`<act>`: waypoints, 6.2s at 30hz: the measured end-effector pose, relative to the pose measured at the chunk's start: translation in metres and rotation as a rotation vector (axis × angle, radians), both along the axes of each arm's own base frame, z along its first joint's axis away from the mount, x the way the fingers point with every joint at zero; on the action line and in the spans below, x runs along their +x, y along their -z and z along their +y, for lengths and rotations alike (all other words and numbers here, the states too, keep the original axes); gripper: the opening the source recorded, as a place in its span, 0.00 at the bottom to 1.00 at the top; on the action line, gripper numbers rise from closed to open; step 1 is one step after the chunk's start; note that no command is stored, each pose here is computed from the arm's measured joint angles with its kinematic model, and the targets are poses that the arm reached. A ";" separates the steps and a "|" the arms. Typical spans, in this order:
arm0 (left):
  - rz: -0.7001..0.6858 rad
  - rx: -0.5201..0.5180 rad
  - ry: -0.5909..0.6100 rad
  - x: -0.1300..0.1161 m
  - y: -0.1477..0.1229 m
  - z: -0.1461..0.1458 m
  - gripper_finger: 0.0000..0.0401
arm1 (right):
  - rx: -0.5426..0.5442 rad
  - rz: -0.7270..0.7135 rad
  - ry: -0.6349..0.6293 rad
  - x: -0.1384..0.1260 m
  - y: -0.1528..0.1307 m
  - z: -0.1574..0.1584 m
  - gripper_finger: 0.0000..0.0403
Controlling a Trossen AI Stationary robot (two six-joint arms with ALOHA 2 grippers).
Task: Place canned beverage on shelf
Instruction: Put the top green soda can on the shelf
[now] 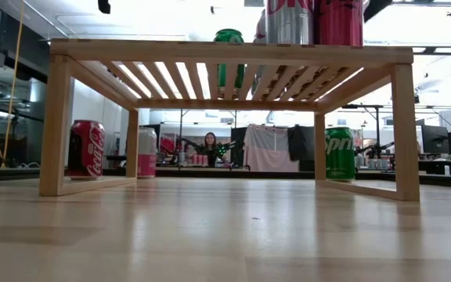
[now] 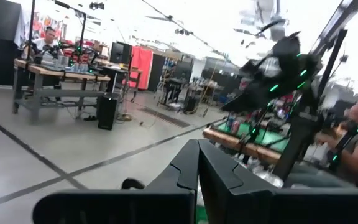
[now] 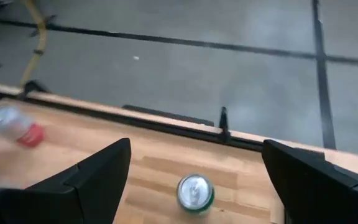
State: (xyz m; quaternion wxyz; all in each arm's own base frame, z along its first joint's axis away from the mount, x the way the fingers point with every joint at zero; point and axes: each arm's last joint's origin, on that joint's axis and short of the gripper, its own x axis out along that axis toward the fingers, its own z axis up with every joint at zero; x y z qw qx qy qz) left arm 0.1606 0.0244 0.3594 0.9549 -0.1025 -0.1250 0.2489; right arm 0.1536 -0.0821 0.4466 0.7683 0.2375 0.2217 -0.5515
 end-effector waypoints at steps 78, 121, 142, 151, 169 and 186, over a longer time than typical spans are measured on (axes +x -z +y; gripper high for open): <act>-0.016 0.043 -0.148 -0.005 -0.005 0.003 0.45 | 0.295 0.103 0.150 0.009 0.143 -0.060 0.71; 0.500 -0.103 0.688 0.100 -0.047 -0.008 0.93 | -0.132 -0.495 -1.121 0.171 0.010 0.090 0.71; 0.553 -0.137 0.816 0.127 -0.026 -0.016 0.69 | -0.047 -0.510 -1.145 0.183 0.020 0.094 0.71; 0.596 -0.128 0.767 0.113 -0.029 -0.011 0.69 | -0.025 -0.552 -1.130 0.179 0.015 0.093 0.86; 0.237 -0.052 0.385 0.044 -0.038 -0.013 0.69 | -0.184 -0.534 -0.964 0.163 0.000 0.086 0.91; -0.142 -0.113 0.520 0.090 0.008 -0.030 0.69 | -0.234 -0.696 -1.039 0.199 0.007 0.089 0.91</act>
